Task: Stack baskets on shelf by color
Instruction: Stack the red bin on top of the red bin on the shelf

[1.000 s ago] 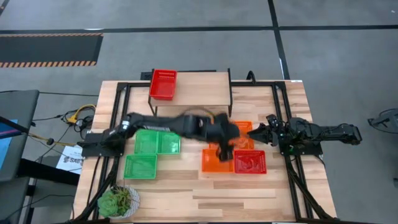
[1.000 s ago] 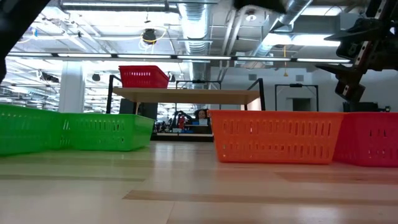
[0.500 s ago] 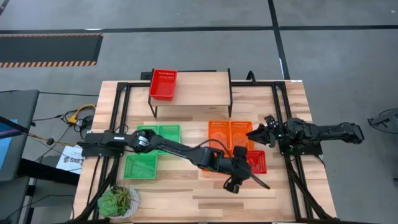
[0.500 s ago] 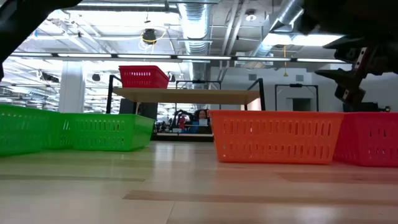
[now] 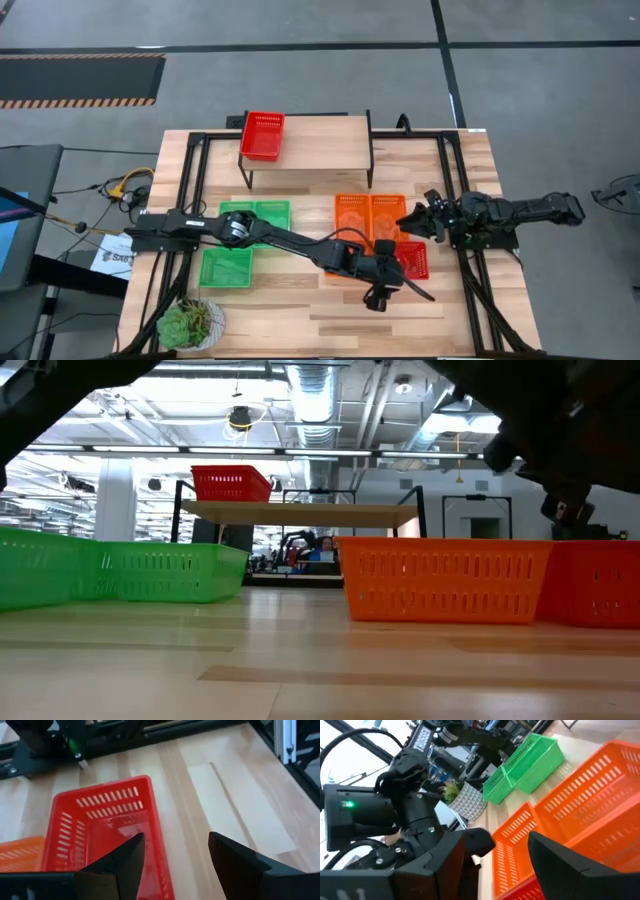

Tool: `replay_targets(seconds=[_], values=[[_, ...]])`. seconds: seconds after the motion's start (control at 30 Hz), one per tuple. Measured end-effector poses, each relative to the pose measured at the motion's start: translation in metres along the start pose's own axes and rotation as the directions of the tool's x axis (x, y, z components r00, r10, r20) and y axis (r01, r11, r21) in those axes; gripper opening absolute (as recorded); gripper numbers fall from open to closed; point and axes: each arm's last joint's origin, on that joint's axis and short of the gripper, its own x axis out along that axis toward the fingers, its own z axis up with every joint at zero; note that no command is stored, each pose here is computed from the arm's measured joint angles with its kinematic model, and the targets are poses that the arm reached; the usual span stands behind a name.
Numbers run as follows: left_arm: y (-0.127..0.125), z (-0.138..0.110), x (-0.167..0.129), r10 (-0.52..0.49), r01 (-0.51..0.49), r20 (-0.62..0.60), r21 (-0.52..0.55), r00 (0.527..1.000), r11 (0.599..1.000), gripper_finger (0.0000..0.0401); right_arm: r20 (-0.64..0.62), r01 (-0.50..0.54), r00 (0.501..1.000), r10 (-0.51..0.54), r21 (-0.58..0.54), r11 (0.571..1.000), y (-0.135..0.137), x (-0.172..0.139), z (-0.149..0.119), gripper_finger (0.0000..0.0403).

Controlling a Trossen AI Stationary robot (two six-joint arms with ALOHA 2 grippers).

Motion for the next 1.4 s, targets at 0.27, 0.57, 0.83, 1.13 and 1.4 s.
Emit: replay_targets(seconds=[0.27,0.57,0.83,1.13,1.4], values=[[0.011,-0.009,0.005,0.059,-0.062,-0.066,-0.040,0.996,0.997,0.0208,-0.025,-0.020,0.999,0.020,-0.008,1.000,0.002,0.000,-0.003,0.0244],[0.014,-0.013,0.005,0.002,-0.008,-0.103,-0.054,0.995,0.999,0.0208,-0.026,-0.021,0.999,0.020,-0.010,1.000,0.002,0.000,-0.003,0.0244],[0.009,-0.017,0.004,-0.028,0.024,-0.140,-0.032,0.990,0.999,0.0208,-0.026,-0.021,0.999,0.020,-0.010,1.000,0.002,0.000,-0.003,0.0244],[0.010,-0.022,0.003,-0.021,0.025,-0.200,0.020,0.980,0.999,0.0194,-0.026,-0.021,0.999,0.021,-0.010,1.000,0.002,0.000,-0.003,0.0244],[0.009,-0.023,0.003,-0.040,0.046,-0.204,0.024,0.978,0.999,0.0096,-0.026,-0.021,0.999,0.021,-0.010,1.000,0.002,0.000,-0.003,0.0244]])
